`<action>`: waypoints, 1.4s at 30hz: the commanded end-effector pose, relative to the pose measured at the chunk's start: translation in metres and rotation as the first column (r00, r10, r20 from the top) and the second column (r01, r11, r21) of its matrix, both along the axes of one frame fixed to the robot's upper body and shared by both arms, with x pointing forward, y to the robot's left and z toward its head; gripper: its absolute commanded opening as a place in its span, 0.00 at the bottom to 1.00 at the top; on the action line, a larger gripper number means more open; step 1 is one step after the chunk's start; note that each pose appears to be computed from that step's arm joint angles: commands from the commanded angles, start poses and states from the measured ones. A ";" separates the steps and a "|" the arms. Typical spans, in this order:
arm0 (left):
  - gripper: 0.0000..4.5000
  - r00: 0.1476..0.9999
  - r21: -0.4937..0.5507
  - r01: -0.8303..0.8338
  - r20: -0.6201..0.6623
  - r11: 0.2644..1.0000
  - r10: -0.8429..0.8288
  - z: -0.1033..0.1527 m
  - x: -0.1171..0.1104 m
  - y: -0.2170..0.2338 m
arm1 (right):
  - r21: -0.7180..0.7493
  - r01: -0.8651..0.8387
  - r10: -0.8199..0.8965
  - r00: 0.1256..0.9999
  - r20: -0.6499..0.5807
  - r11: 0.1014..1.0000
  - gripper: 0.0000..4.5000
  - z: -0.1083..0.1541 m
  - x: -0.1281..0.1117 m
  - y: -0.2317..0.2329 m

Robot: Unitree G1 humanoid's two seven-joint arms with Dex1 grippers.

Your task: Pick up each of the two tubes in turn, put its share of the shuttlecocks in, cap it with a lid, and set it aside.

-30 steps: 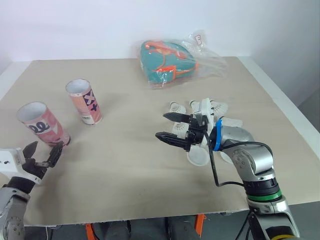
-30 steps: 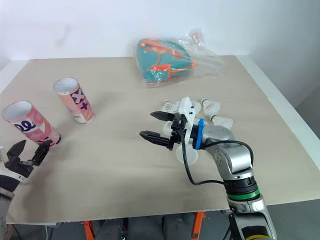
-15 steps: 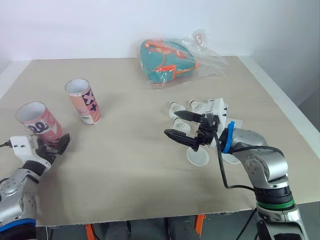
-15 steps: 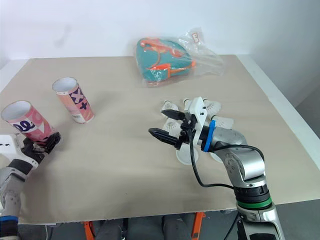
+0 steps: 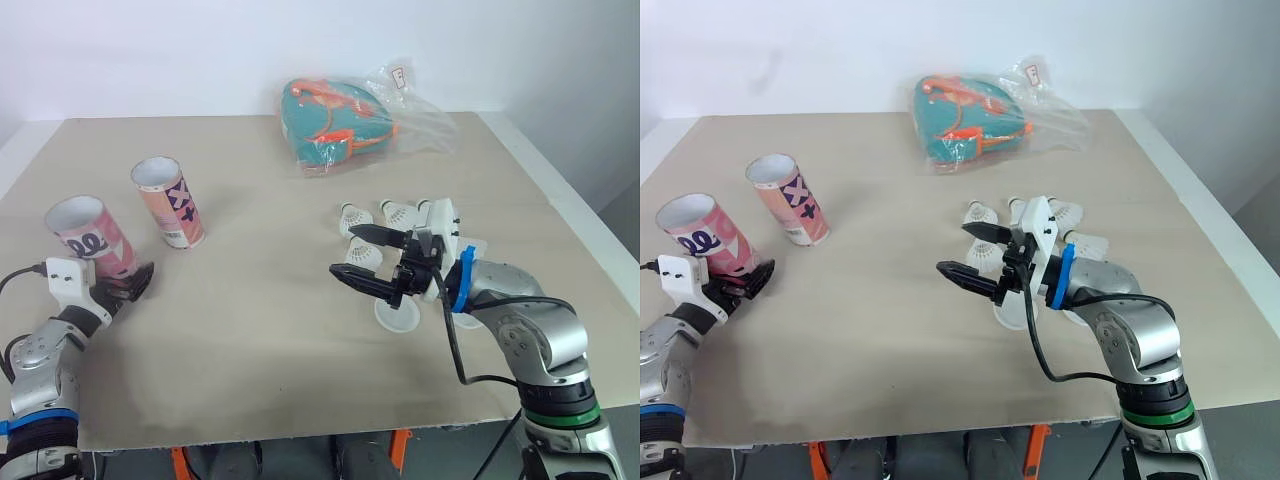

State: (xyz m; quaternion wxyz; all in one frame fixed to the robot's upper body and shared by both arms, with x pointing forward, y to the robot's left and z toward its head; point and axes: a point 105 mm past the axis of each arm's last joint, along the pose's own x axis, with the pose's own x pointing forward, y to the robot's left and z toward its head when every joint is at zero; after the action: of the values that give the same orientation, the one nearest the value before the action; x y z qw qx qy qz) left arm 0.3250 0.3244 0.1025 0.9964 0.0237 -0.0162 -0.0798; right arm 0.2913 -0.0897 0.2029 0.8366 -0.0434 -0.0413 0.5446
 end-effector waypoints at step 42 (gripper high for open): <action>0.72 0.941 0.280 0.336 -0.078 0.899 -0.328 0.049 -0.032 -0.033 | -0.056 0.012 -0.011 1.000 0.019 0.998 1.00 -0.006 -0.003 -0.007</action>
State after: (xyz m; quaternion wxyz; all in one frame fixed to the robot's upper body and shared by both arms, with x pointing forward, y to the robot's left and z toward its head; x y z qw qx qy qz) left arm 0.2986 0.3059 0.1352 0.9696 0.1401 0.0159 -0.2000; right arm 0.2899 -0.0934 0.1912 0.8348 -0.0616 -0.0217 0.5466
